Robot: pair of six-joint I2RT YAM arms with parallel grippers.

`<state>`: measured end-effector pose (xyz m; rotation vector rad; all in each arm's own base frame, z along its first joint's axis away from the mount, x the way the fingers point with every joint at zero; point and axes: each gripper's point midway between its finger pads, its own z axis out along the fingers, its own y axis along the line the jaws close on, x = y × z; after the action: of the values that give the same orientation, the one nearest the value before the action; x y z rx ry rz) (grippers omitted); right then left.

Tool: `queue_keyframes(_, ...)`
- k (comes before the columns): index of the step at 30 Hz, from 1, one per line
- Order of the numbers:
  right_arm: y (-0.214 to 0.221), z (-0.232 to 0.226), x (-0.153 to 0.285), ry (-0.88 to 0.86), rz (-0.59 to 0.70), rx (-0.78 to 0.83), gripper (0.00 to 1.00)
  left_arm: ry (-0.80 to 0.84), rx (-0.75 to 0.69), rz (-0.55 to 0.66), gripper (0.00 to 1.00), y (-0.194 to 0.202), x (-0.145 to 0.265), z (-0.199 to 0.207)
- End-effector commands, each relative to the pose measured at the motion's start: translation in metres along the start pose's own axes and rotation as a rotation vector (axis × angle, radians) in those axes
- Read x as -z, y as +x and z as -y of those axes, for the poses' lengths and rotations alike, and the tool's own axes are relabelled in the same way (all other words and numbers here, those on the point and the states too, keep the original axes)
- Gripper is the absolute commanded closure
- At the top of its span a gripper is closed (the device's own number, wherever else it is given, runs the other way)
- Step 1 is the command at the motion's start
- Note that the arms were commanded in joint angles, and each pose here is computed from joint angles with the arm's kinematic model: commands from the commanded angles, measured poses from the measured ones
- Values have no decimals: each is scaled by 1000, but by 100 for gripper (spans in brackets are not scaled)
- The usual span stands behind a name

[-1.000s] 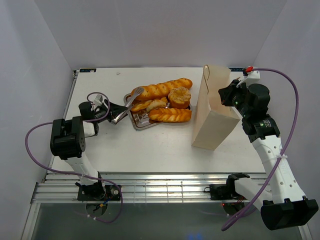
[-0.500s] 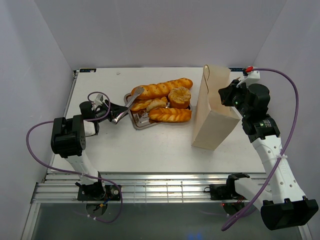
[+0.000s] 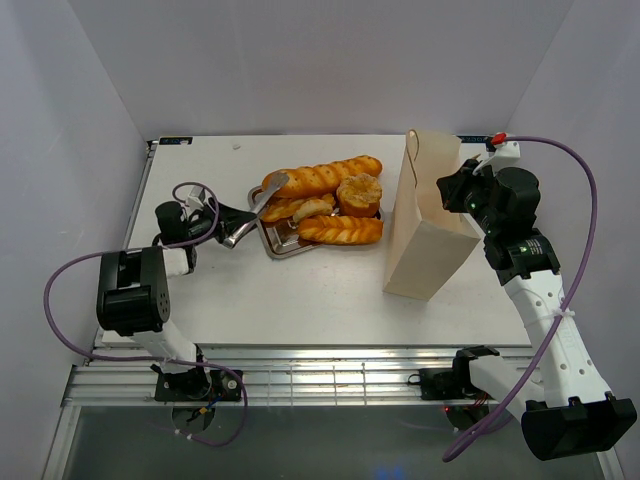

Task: Place the fake bread into the paper bag
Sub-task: Pick up the fake bread from the plate, then place the fake bread in the paper bag.

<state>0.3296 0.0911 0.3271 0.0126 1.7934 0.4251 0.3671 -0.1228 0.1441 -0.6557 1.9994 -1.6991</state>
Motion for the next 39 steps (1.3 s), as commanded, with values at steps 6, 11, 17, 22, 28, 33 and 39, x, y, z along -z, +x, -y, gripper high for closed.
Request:
queue_keyframes(6, -22, -7, 7, -16, 55, 3, 92, 89, -240, 31, 100, -8, 8, 85)
queue_keyframes(11, -26, -8, 8, -11, 55, 6, 92, 85, -340, 49, 100, -13, 7, 117)
queue_keyframes(17, -33, -6, 12, 5, 71, 16, 92, 83, -482, 104, 100, -20, 12, 174)
queue_keyframes(22, -32, -5, 9, 14, 59, 13, 92, 90, -620, 165, 100, -24, 21, 231)
queue_keyframes(28, -37, -6, 9, 14, 64, 12, 92, 164, -724, 170, 100, -6, 39, 292)
queue_keyframes(33, -47, 2, 10, 73, 74, 16, 92, 257, -842, 177, 100, 23, 62, 349)
queue_keyframes(39, -60, 9, 17, 127, 98, 24, 92, 354, -931, 134, 100, 65, 86, 393)
